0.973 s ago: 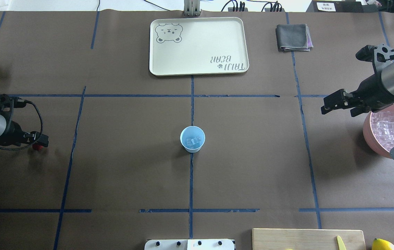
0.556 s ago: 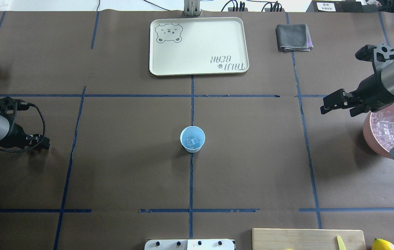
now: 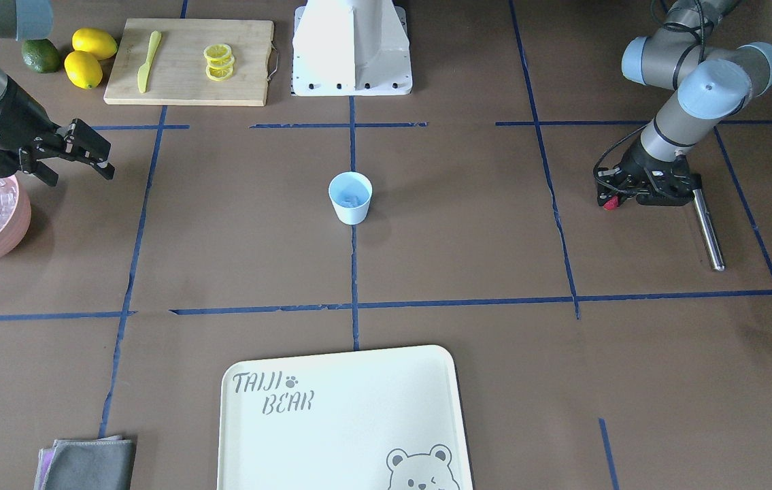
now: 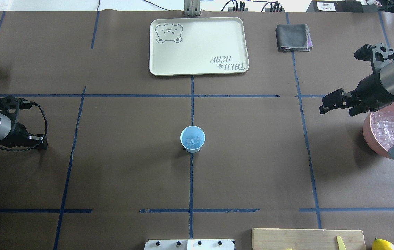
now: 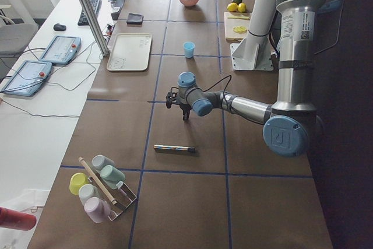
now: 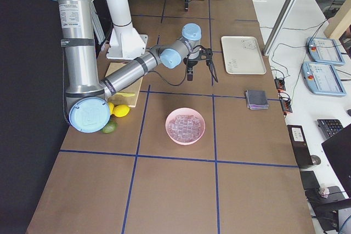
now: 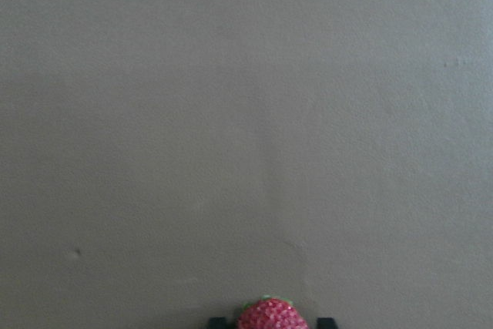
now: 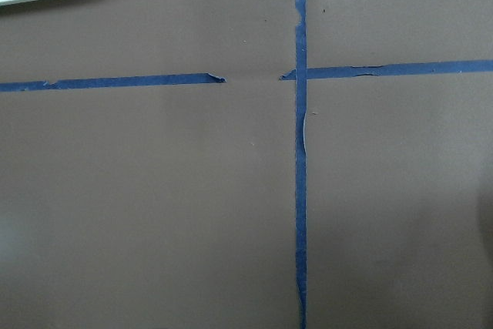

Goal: Mash ice and strawberries in cup
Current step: 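Grasp the red strawberry with the left gripper, then carry the strawberry over the light-blue cup and release it inside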

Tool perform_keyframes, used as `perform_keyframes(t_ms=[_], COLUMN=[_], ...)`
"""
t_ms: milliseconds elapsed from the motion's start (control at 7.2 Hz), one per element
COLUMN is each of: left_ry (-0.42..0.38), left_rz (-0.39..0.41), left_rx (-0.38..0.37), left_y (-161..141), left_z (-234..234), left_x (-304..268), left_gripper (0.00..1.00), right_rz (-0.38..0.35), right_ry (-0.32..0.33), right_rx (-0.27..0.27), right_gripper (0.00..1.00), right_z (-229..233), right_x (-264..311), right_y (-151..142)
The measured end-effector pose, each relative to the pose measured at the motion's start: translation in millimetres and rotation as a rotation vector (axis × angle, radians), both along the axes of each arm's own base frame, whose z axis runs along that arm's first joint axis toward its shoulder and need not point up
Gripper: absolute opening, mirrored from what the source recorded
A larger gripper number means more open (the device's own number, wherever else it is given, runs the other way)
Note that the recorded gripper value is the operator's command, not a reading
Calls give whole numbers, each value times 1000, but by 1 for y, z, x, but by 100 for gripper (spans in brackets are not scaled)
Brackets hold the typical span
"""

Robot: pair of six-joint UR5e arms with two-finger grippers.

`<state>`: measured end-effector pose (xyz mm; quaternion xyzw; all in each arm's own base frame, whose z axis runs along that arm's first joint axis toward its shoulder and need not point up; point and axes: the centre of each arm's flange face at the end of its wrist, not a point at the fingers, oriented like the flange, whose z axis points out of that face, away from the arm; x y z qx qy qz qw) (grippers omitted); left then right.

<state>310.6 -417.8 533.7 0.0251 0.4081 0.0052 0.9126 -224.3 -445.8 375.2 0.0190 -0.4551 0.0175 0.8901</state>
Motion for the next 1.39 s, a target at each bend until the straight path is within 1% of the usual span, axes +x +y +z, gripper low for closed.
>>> perform_keyframes(t_ms=[139,278,417,556,695,834,973,1112,1251,1390], left_ry=[44,111,187,269,348,403,429,434,429,419], left_rz=[-26,-60,-96,-122,-124,-123,-126,-127,-134,-141], left_rx=[-8,-27,-54,-92,-144,-188,-207,-208,-199,-193], left_y=[-10,-22,-33,-37,-26,-11,2,13,19,18], left_z=[-29,-71,-119,-174,-231,-279,-317,-344,-360,-368], left_x=[12,27,43,67,102,135,162,184,205,221], left_gripper=[0,0,0,0,0,0,0,0,0,3], right_rz=[0,0,0,0,1,3,3,3,3,3], right_ry=[-1,-2,-3,-4,-5,-5,-4,-4,-3,-3], right_rx=[2,3,3,2,1,0,-1,-1,-1,-1], right_gripper=[100,100,100,100,100,100,100,100,100,100], right_z=[-1,-2,-2,-2,-2,-1,-1,-1,0,0], right_x=[0,0,1,2,3,4,4,4,3,3], right_y=[0,0,0,1,1,1,1,1,1,0])
